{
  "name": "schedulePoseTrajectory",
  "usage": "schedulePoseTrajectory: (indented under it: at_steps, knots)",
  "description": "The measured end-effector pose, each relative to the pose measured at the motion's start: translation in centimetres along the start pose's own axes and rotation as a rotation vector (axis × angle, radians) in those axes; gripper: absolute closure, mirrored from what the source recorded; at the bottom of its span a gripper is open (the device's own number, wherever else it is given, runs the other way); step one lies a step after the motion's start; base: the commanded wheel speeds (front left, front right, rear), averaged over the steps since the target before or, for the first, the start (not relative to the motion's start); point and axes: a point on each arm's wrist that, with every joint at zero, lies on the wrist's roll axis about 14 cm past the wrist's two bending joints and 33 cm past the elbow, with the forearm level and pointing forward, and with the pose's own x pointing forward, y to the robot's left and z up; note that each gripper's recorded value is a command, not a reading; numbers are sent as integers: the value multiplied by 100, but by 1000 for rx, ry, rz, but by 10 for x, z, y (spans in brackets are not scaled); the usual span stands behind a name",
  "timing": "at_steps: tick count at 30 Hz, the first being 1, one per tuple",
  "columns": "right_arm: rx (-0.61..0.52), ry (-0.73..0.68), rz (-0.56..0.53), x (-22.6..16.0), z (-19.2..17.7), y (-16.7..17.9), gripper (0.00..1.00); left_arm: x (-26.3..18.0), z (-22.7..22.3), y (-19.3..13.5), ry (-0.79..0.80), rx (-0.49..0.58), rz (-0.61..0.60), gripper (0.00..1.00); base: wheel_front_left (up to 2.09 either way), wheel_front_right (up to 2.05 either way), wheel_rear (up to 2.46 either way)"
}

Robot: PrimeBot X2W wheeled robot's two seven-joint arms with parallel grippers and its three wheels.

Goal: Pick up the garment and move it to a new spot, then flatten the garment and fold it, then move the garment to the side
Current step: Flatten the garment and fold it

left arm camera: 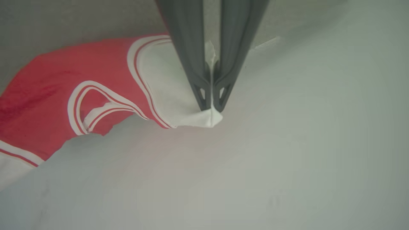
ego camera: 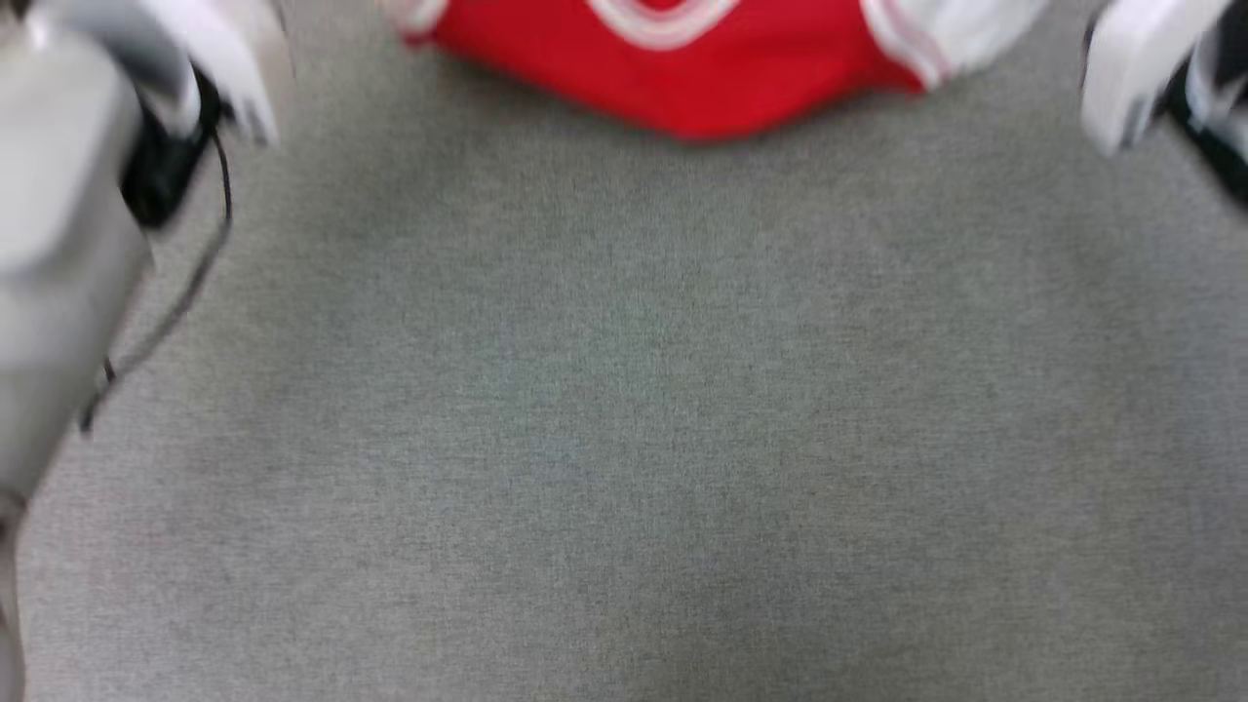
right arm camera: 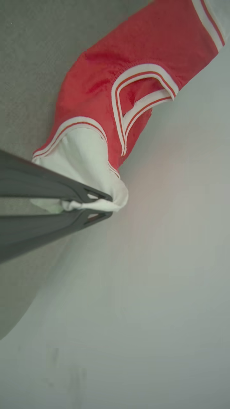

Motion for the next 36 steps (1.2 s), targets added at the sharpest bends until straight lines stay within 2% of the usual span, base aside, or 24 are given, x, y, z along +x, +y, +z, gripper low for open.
schedulePoseTrajectory:
  at_steps: [6, 14, 17, 26, 36]
  knots:
    - [60, 76, 73, -48, -47, 35, 100, -59, -48, -26, 83, -72, -10, 100, 0, 0, 0]
    - [149, 186, 80, -128, -101, 50, 100, -156, -107, -59, 245, -172, 17, 100, 0, 0, 0]
    - [190, 219, 60, -158, -117, 50, 100, -189, -118, -67, 298, -190, 35, 100, 0, 0, 0]
    - [303, 368, 50, -238, -168, 80, 100, -272, -153, -97, 457, -262, 66, 100, 0, 0, 0]
    - [425, 536, 49, -311, -207, 115, 100, -338, -176, -114, 578, -316, 107, 100, 0, 0, 0]
